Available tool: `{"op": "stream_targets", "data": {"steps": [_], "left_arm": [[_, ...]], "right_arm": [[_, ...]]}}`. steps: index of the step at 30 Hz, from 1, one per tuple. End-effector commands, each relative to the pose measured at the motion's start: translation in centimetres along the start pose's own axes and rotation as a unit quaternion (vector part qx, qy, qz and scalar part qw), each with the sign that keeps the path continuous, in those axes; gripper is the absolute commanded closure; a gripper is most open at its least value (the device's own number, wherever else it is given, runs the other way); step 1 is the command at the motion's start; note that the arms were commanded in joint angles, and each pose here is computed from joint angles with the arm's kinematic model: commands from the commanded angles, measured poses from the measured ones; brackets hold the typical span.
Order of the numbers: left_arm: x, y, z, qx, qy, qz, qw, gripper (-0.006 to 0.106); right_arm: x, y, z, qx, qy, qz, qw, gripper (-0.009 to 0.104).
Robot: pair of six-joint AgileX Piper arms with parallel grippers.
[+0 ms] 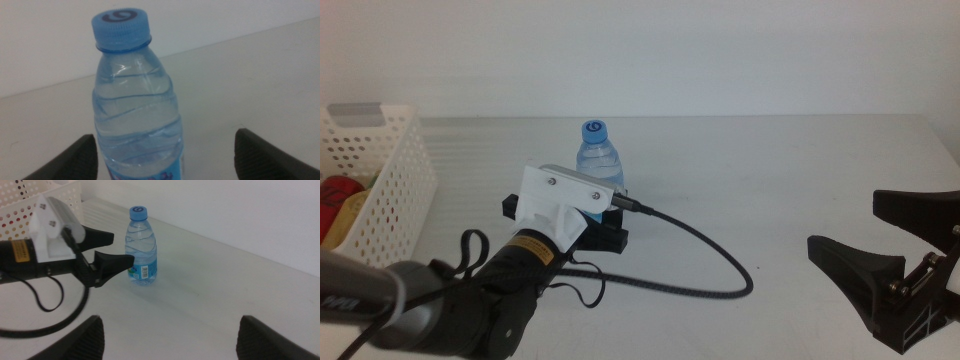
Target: Use arms to grab the bottles and put them into the dustbin to the left of the table.
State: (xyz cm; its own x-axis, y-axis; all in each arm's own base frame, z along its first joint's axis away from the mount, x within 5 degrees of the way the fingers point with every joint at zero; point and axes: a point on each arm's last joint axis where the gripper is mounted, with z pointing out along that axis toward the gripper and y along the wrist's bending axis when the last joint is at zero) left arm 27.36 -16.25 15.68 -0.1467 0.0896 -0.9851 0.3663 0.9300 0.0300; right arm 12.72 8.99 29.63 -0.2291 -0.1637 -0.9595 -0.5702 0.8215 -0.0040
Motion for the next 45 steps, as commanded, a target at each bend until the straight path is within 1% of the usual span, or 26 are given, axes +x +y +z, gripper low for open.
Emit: {"op": "stream_targets", "data": {"steps": [1,17,26,29,31,34,36,37,38,40,43,45], "left_arm": [[-2.4,0.4,0.6,-0.015,-0.073,-0.018,0.997,0.01],[-2.8,1.6,5.0,-0.031,-0.069,-0.023,0.997,0.01],[-1.8,1.3,7.3,-0.036,-0.064,-0.029,0.997,0.01],[-1.5,1.4,7.4,-0.041,-0.064,-0.04,0.996,0.014],[-1.5,1.4,7.4,-0.042,-0.064,-0.04,0.996,0.022],[-1.5,1.5,7.4,-0.048,-0.062,-0.038,0.996,0.043],[-1.5,1.6,7.4,-0.05,-0.062,-0.04,0.996,0.064],[-1.7,1.5,7.4,-0.048,-0.063,-0.04,0.996,0.071],[-2.2,1.1,7.1,-0.039,-0.063,-0.035,0.997,0.09],[-3.1,0.8,6.8,-0.032,-0.06,-0.018,0.998,0.104],[-4.4,0.5,6.1,-0.03,-0.044,-0.004,0.999,0.105],[-5.3,0.5,5.6,-0.032,-0.033,-0.009,0.999,0.105]], "right_arm": [[-1.5,0.0,-0.3,-0.004,-0.049,-0.004,0.999,0.016],[-1.5,0.0,-0.3,-0.004,-0.049,-0.004,0.999,0.016],[-1.5,0.0,-0.3,-0.004,-0.049,-0.004,0.999,0.016],[-1.5,0.0,-0.3,-0.004,-0.049,-0.004,0.999,0.016],[-1.5,0.0,-0.3,-0.004,-0.049,-0.004,0.999,0.016],[-1.5,0.0,-0.3,-0.004,-0.049,-0.004,0.999,0.016],[-1.5,0.0,-0.3,-0.004,-0.049,-0.004,0.999,0.016],[-1.5,0.0,-0.3,-0.004,-0.049,-0.004,0.999,0.016],[-1.5,0.0,-0.3,-0.004,-0.049,-0.004,0.999,0.016],[-1.5,0.0,-0.3,-0.004,-0.049,-0.004,0.999,0.016],[-1.5,0.0,-0.3,-0.004,-0.049,-0.004,0.999,0.016],[-1.5,0.0,-0.3,-0.004,-0.049,-0.004,0.999,0.016]]}}
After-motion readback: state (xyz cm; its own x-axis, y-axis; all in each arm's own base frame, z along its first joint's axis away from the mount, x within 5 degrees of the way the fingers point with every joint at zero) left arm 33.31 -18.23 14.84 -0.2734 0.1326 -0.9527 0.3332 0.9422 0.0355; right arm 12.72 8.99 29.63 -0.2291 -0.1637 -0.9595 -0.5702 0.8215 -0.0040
